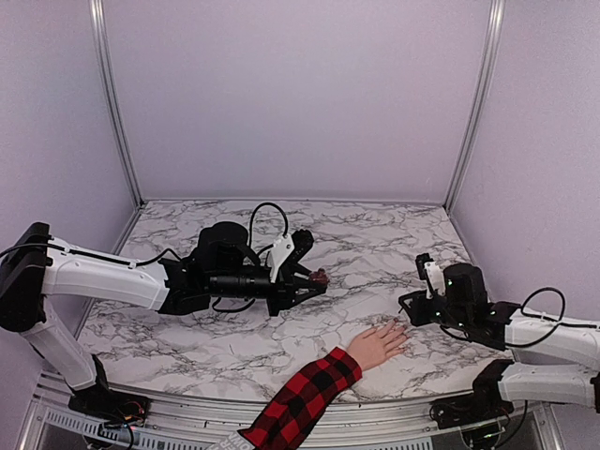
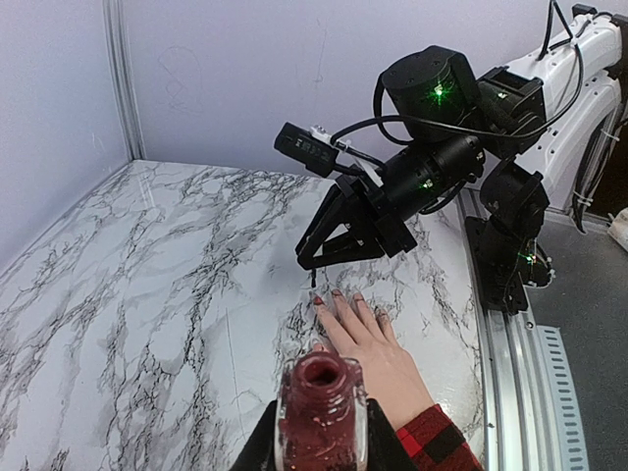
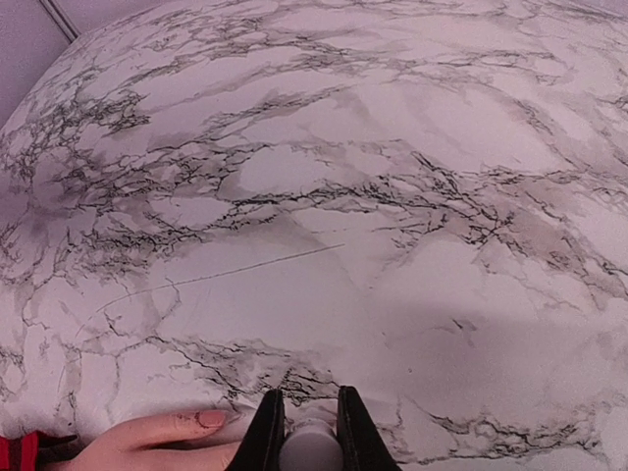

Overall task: Paint the nails
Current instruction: Paint the hand on the nail.

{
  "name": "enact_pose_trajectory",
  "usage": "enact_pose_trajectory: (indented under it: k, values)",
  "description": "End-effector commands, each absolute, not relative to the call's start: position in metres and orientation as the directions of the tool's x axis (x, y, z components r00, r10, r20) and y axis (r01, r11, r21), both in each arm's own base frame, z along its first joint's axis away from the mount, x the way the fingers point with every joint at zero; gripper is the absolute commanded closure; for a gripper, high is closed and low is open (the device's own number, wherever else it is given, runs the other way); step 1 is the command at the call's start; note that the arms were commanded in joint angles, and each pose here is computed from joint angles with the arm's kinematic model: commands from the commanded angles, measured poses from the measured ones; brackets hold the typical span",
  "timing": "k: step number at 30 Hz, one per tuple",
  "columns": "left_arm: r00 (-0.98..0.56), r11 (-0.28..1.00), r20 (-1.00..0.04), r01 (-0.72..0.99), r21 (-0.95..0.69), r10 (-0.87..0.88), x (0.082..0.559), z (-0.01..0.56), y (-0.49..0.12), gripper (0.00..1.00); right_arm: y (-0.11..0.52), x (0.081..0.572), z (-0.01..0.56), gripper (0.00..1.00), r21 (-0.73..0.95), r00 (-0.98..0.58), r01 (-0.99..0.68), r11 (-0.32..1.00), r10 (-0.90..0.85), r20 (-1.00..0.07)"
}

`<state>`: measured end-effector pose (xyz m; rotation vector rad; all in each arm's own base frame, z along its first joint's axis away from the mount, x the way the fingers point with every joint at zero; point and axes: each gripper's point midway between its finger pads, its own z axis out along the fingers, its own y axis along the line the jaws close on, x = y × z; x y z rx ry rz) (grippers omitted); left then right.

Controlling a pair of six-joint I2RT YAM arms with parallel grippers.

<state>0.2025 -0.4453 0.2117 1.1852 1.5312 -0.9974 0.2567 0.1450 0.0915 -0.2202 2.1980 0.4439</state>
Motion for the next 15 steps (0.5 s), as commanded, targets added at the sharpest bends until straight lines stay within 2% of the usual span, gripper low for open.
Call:
enact_pose_trajectory:
  k: [1,15]
  values:
    - [-0.079,0.196,-0.981,0.98,-0.043,0.178,0.2067,0.229,-0.4508,1.0,0.1521,0.2639,0.0999,1.0,0.234,-0.595,-0.341,0.911,-0.016,-0.804]
    - [-0.082,0.198,-0.98,0.979,-0.045,0.181,0.2068,0.2265,-0.4503,1.0,0.1578,0.2635,0.0934,1.0,0.245,-0.619,-0.356,0.902,-0.032,-0.785]
